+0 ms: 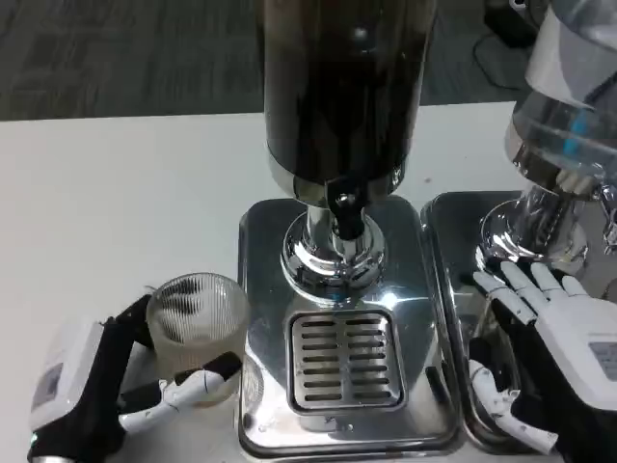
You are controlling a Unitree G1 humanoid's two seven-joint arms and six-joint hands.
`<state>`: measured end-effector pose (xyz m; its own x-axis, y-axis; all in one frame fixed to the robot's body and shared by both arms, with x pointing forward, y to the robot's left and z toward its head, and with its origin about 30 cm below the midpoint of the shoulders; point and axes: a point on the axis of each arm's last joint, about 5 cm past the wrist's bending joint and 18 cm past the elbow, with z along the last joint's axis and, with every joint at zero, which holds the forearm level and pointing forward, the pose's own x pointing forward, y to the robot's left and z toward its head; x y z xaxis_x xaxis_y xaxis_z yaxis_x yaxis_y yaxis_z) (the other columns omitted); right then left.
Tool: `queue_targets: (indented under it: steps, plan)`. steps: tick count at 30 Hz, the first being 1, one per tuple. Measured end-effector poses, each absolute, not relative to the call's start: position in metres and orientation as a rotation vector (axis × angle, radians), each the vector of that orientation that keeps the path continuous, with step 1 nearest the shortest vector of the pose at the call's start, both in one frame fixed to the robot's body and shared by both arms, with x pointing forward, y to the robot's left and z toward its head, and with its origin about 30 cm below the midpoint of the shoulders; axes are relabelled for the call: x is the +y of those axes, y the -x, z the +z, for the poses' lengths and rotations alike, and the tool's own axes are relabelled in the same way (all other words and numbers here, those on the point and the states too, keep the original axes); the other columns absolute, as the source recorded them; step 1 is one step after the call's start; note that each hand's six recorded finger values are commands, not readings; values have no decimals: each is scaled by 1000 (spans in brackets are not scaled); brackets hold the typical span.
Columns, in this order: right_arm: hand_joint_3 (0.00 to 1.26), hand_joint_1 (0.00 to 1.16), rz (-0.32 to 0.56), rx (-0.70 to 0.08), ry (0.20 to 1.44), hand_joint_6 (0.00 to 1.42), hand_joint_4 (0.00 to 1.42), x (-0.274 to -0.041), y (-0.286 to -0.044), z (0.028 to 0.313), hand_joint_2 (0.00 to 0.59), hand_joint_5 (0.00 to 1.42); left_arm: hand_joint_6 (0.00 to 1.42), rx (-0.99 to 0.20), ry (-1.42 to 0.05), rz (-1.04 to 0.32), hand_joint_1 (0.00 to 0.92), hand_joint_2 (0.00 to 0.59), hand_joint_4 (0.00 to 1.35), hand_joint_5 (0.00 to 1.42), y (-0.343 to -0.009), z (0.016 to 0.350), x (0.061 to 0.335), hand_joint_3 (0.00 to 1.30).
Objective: Grasp the cup under the faucet to collect the drink, then remove the cup.
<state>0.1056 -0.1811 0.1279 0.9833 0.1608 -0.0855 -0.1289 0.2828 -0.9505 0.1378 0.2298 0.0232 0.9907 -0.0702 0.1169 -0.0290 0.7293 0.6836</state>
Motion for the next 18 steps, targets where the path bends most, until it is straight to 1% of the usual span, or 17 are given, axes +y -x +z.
queue_targets:
  steps: [7,9,18]
  plan:
    - [137,320,195,-29,1267,0,42,-181,-106,128,562,0,627,-152,-776,0,484,153,444,670,-135,22,229,413]
    - [137,320,195,-29,1266,0,42,-181,-106,128,562,0,637,-155,-777,4,483,173,457,678,-135,22,229,428]
    - [137,320,191,-25,1258,0,42,-180,-106,127,562,0,685,-182,-774,70,481,183,493,715,-134,22,230,463]
